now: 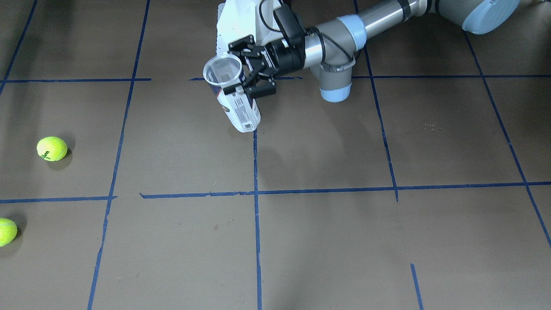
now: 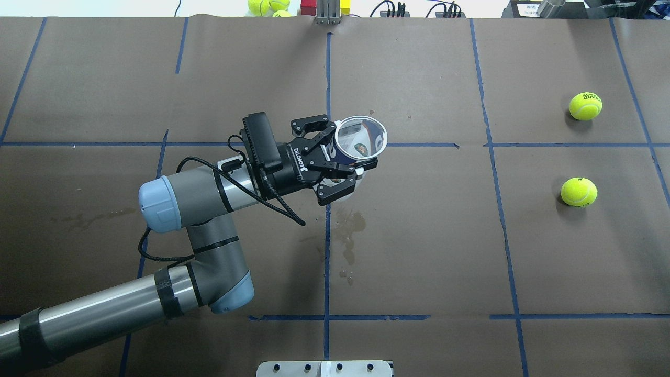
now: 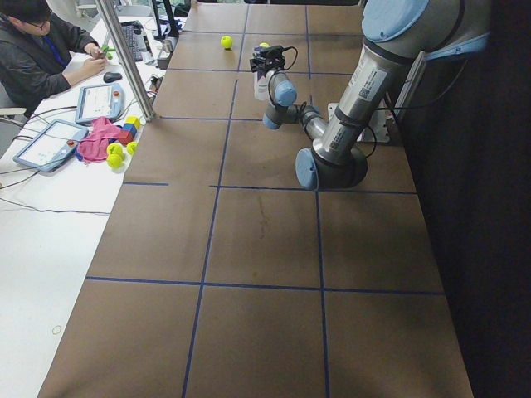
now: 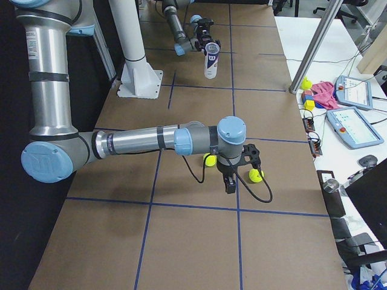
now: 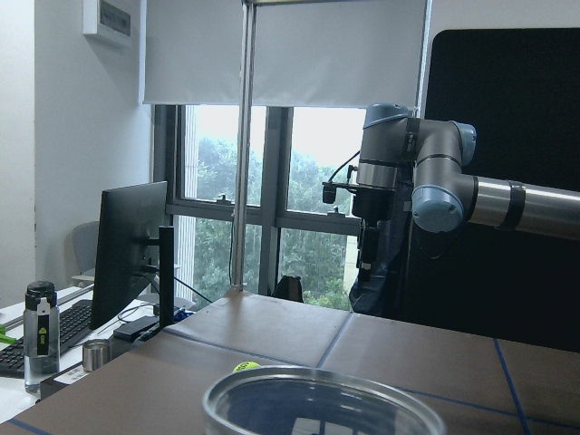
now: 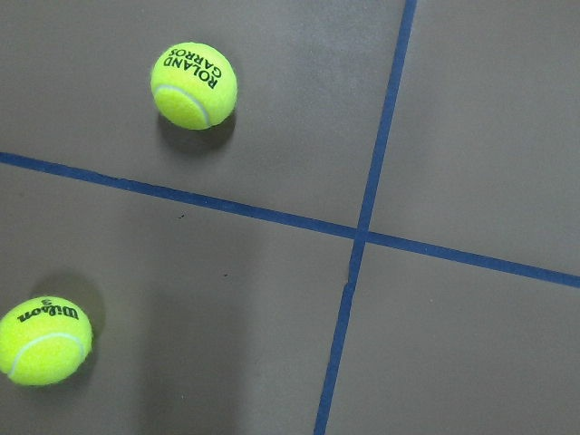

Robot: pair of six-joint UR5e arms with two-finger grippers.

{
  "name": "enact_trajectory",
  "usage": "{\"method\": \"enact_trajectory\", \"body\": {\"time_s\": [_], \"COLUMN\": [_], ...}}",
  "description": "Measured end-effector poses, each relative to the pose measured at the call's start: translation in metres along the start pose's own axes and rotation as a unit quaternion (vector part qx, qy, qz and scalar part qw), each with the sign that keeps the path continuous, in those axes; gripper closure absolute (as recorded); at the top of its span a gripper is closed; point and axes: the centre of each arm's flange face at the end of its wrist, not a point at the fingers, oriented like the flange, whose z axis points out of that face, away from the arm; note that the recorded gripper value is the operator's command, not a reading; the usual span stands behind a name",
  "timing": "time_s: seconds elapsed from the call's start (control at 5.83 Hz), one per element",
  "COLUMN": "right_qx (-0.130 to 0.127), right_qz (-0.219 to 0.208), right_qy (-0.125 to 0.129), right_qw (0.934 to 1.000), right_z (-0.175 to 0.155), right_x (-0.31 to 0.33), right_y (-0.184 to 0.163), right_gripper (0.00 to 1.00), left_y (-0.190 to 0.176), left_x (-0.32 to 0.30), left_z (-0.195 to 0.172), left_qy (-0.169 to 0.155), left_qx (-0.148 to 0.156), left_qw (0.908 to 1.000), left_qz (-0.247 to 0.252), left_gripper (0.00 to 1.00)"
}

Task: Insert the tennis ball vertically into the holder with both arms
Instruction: 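Move the upright can with the left gripper toward the table center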

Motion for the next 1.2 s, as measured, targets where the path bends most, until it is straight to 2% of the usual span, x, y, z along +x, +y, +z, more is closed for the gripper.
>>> {"method": "enact_trajectory", "body": {"time_s": [0.17, 0.51, 1.2], "right_qx": [0.000, 0.001, 0.002], "right_qz": [0.000, -0.001, -0.002], "right_qy": [0.000, 0.000, 0.000], "right_qw": [1.0000, 1.0000, 1.0000], "right_z": [0.000, -0.001, -0.002], "right_x": [0.000, -0.001, -0.002], "right_y": [0.000, -0.001, -0.003], "right_gripper": [0.00, 0.00, 0.00], "left_y": [0.023, 0.062, 0.079], "left_x": [-0.014, -0.032, -0.016], "left_z": [-0.004, -0.001, 0.000], "left_qy": [-0.011, -0.023, -0.006], "left_qx": [0.007, 0.012, 0.031], "left_qw": [0.9999, 0.9997, 0.9994], "left_qz": [0.001, 0.002, -0.015], "left_gripper": [0.45, 0.33, 0.30]}}
